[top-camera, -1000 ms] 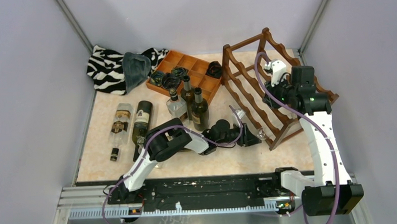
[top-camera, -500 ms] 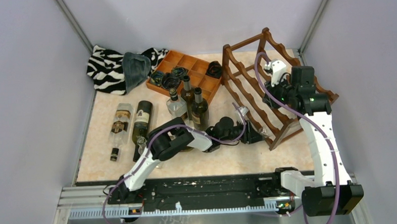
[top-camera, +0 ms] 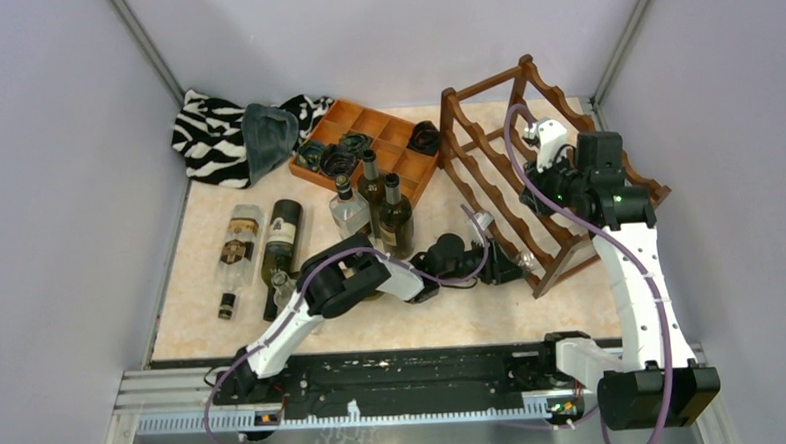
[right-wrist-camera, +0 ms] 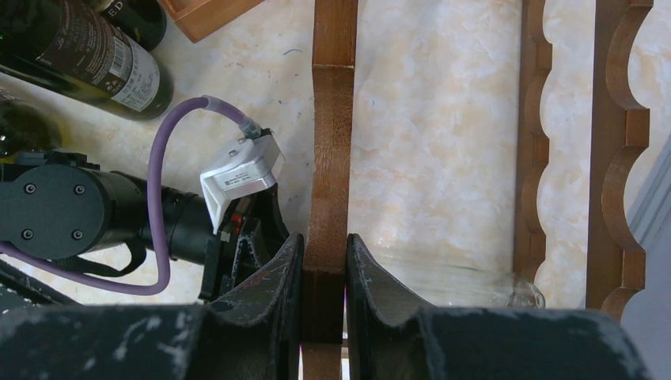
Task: Put the wine bottle on the wine rack
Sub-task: Place the wine bottle in the wine rack.
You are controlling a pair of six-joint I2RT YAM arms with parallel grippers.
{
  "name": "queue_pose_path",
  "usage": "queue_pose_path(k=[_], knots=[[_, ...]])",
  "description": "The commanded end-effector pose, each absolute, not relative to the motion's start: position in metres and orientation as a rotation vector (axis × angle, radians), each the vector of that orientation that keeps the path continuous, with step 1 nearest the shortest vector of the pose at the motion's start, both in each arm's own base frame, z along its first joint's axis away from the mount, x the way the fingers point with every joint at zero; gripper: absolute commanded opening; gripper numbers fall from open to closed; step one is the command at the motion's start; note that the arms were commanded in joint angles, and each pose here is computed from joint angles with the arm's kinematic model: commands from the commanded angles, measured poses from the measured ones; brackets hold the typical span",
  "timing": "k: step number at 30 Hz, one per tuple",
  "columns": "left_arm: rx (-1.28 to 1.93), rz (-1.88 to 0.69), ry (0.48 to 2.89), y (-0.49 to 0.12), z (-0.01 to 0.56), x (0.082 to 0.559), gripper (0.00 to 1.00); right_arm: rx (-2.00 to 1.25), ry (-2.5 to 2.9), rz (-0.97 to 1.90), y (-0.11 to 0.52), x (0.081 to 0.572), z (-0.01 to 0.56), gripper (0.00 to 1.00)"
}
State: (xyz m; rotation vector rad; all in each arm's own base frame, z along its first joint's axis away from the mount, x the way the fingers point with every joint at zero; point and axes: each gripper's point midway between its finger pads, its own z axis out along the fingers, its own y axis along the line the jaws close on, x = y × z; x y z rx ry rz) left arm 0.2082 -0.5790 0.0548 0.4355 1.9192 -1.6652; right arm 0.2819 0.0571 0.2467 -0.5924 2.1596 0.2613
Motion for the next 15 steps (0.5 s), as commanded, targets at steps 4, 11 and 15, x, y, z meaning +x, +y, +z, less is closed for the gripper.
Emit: queue_pose_path(k=[4,11,15], knots=[[0.434,-1.597,2.033,-0.573,0.009,0.209,0.00,-0.747,2.021,0.485,0.105,0.282,0.257,0.00],[0.451,-1.598,2.034,-0.580,0.009,0.211,0.00,-0.753,2.026,0.486,0.105,0.282,0.256,0.00],[0.456,-1.601,2.029,-0.585,0.011,0.213,0.00,-0.755,2.029,0.488,0.106,0.281,0.254,0.00]])
